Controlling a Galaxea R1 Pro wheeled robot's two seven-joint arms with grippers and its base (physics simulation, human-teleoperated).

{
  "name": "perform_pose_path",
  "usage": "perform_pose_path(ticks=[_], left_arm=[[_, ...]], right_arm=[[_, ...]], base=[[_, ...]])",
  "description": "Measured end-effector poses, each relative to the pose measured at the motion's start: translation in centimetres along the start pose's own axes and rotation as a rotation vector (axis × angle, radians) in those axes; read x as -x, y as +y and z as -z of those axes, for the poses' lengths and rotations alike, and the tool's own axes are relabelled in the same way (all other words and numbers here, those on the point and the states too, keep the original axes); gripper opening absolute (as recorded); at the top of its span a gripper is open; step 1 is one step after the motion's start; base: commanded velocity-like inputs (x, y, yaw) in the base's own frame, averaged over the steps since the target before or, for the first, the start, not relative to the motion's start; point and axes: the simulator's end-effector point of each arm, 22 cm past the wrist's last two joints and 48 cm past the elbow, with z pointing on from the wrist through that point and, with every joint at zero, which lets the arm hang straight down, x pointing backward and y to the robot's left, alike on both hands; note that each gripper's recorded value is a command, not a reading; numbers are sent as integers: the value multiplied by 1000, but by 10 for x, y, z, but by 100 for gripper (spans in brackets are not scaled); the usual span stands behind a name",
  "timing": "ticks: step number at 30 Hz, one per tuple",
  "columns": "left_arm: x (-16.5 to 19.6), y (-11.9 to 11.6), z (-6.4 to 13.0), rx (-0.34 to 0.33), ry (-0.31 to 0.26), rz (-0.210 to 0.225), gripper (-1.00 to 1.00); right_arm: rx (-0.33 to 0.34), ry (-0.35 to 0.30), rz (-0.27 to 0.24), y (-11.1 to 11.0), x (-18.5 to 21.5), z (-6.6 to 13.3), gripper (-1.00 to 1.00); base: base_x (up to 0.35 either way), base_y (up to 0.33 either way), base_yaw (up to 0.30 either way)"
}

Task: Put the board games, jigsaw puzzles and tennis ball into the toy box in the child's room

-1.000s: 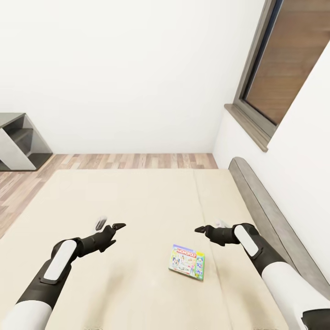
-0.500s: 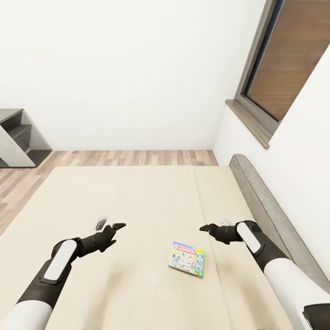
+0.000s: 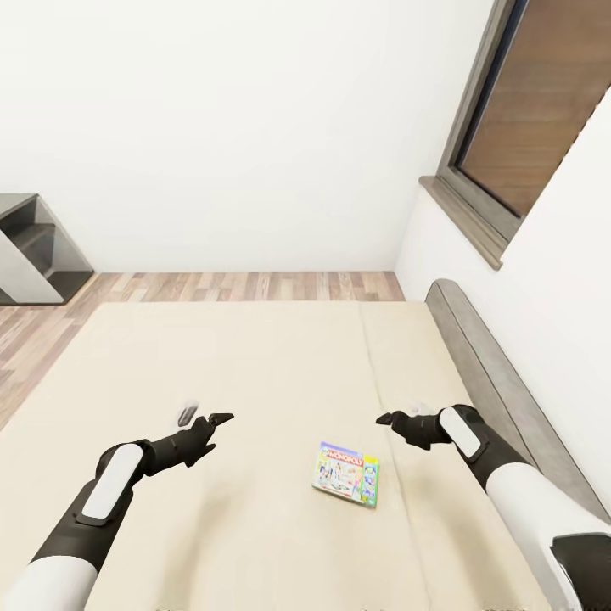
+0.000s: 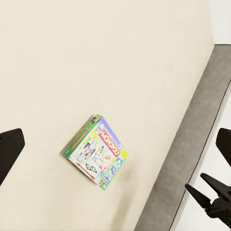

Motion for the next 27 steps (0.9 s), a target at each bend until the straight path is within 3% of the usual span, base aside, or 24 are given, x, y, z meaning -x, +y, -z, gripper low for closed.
perform_pose_path(ticks=[9,27], left_arm=[[-2,5,-5,8,8,6,100],[-9,16,-14,21,26,20,100]], right_arm=[[-9,-35,-8,1,26,2,100],[-4,-35,-17,8,39,-6,100]], base=[[0,0,0],[0,0,0]])
